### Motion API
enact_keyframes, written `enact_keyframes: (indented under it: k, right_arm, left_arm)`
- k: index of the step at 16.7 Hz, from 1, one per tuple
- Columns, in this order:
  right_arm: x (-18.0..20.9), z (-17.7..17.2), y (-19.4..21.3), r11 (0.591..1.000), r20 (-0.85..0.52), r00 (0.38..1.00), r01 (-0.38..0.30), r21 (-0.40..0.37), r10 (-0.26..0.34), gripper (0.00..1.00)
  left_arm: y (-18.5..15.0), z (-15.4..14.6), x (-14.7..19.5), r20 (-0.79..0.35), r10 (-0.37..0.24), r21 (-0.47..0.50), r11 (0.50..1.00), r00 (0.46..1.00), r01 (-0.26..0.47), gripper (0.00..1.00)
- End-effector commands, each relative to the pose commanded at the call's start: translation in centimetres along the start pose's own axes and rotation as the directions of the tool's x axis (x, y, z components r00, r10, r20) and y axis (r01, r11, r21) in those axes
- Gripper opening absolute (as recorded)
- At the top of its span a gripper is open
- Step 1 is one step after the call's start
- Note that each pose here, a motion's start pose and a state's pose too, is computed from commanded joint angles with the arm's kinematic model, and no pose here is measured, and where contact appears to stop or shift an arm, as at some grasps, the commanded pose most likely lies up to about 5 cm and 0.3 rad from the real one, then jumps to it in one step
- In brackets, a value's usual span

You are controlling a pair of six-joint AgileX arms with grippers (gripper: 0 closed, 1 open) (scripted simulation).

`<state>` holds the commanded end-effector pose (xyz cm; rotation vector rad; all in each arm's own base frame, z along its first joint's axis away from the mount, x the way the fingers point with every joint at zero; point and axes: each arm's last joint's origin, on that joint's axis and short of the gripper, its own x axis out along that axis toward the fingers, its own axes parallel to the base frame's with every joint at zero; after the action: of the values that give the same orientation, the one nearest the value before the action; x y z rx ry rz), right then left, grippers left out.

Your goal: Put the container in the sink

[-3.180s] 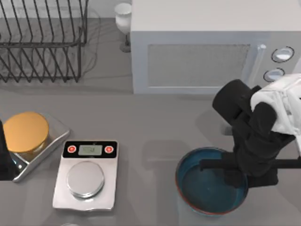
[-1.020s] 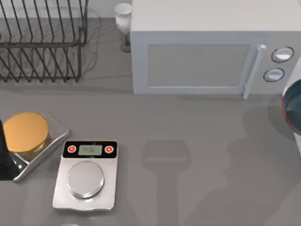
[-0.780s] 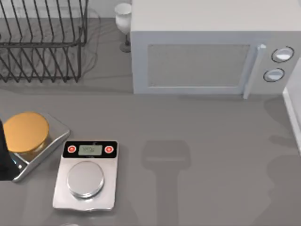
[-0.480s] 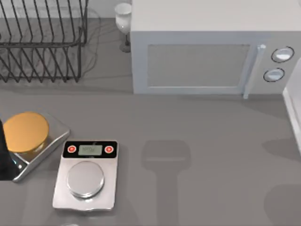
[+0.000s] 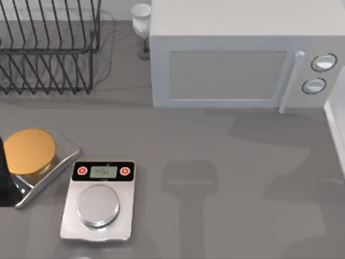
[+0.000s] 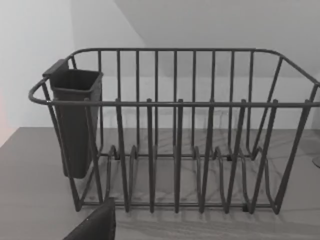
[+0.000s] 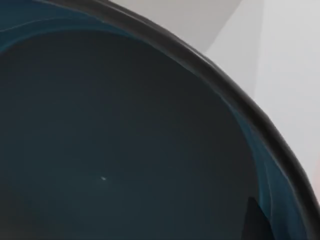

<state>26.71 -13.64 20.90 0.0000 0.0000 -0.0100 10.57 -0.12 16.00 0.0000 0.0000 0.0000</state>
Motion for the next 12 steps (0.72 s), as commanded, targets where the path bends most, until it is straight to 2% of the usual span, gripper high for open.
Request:
enact_keyframes:
  k: [7, 12]
  right_arm:
    - [0.4, -0.8, -0.1, 1.0, -0.005, 1.0, -0.002, 0.005, 0.002, 0.0]
    - [1.4, -6.1, -1.1, 1.0, -0.009, 1.0, 0.002, 0.005, -0.002, 0.0]
  left_arm:
    - [0.0, 0.0, 0.0, 0.0, 0.0, 0.0, 1.0, 1.0, 0.0, 1.0]
    - [0.0, 0.0, 0.0, 0.0, 0.0, 0.0, 1.0, 1.0, 0.0, 1.0]
